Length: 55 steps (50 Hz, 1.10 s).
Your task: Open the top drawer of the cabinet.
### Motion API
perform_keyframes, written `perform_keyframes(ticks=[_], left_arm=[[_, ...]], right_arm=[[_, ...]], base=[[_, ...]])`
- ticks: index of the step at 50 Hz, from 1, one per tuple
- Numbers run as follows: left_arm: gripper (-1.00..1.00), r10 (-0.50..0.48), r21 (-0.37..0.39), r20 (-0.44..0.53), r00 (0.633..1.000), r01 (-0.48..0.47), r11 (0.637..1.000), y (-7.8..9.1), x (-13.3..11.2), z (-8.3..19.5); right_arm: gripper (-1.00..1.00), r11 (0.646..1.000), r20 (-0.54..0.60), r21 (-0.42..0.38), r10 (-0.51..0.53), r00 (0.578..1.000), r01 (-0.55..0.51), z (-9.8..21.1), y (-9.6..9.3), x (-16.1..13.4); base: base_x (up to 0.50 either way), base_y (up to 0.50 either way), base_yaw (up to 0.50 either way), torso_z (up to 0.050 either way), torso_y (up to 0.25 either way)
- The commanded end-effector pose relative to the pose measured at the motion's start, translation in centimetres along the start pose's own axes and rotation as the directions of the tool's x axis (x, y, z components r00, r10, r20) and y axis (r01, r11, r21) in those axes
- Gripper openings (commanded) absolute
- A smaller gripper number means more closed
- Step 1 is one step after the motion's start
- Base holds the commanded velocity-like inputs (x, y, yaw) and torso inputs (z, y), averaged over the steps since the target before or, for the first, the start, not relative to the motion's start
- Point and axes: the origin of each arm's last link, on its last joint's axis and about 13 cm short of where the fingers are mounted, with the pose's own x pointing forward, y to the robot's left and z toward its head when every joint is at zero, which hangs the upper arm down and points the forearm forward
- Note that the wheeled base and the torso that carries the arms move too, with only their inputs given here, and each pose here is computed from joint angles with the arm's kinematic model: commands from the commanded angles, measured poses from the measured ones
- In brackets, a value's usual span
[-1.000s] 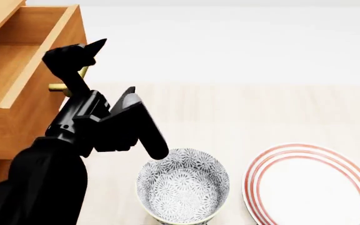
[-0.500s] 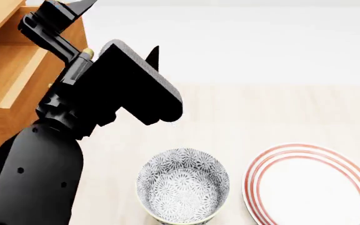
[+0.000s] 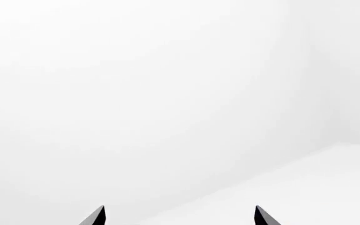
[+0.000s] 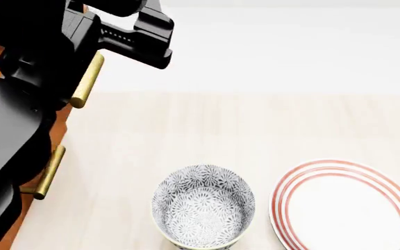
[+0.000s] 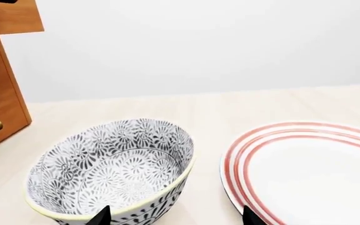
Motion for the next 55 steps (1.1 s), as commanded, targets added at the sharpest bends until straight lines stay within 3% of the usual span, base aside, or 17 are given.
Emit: perform_keyframes(ticks=[1,2,7,9,11,19,31,44,47,55], left_arm=[[1.00,0.003,-0.169,0.032,0.999,0.003,0.986,0.5,-0.1,2.3],[1.00,-0.010,-0.207,0.018,1.000,0.013,0.978,0.4,-0.1,2.4],[1.00,-0.012,-0.255,0.011,1.000,0.015,0.967,0.5,-0.1,2.8],[1.00,0.011,-0.229,0.019,1.000,-0.006,0.973,0.6,0.2,2.5],[1.00,0.005,-0.263,-0.011,1.000,-0.007,0.965,0.7,0.4,2.3],[1.00,0.058,-0.278,-0.049,0.997,-0.069,0.958,1.6,1.8,1.3],[1.00,0.033,-0.490,-0.188,0.982,-0.123,0.863,2.2,3.1,0.5],[1.00,0.063,-0.533,-0.233,0.971,-0.181,0.826,3.4,4.0,1.1],[1.00,0.059,-0.567,-0.252,0.966,-0.197,0.800,3.6,4.3,1.1],[1.00,0.074,-0.592,-0.281,0.957,-0.234,0.771,4.2,4.9,1.4]], right_arm=[[1.00,1.000,0.014,0.005,0.000,1.000,0.000,0.2,0.1,0.2],[1.00,1.000,0.013,0.005,0.000,1.000,0.000,0.2,0.1,0.2],[1.00,1.000,0.013,0.005,0.001,1.000,-0.001,0.2,0.1,0.2],[1.00,1.000,0.013,0.004,0.002,1.000,-0.002,0.1,0.1,0.2],[1.00,1.000,0.012,0.004,0.003,1.000,-0.003,0.1,0.1,0.1],[1.00,1.000,0.007,0.003,0.005,1.000,-0.005,0.0,0.1,0.1],[1.00,1.000,0.003,0.002,0.007,1.000,-0.007,-0.2,0.1,0.1],[1.00,1.000,-0.001,0.001,0.008,1.000,-0.008,0.0,0.1,0.1],[1.00,1.000,-0.001,0.001,0.008,1.000,-0.008,0.0,0.1,0.1],[1.00,1.000,-0.001,0.002,0.005,1.000,-0.005,-0.1,0.1,0.1]], base=[[0.00,0.00,0.00,0.000,0.000],[0.00,0.00,0.00,0.000,0.000],[0.00,0.00,0.00,0.000,0.000],[0.00,0.00,0.00,0.000,0.000],[0.00,0.00,0.00,0.000,0.000],[0.00,0.00,0.00,0.000,0.000],[0.00,0.00,0.00,0.000,0.000],[0.00,0.00,0.00,0.000,0.000],[0.00,0.00,0.00,0.000,0.000],[0.00,0.00,0.00,0.000,0.000]])
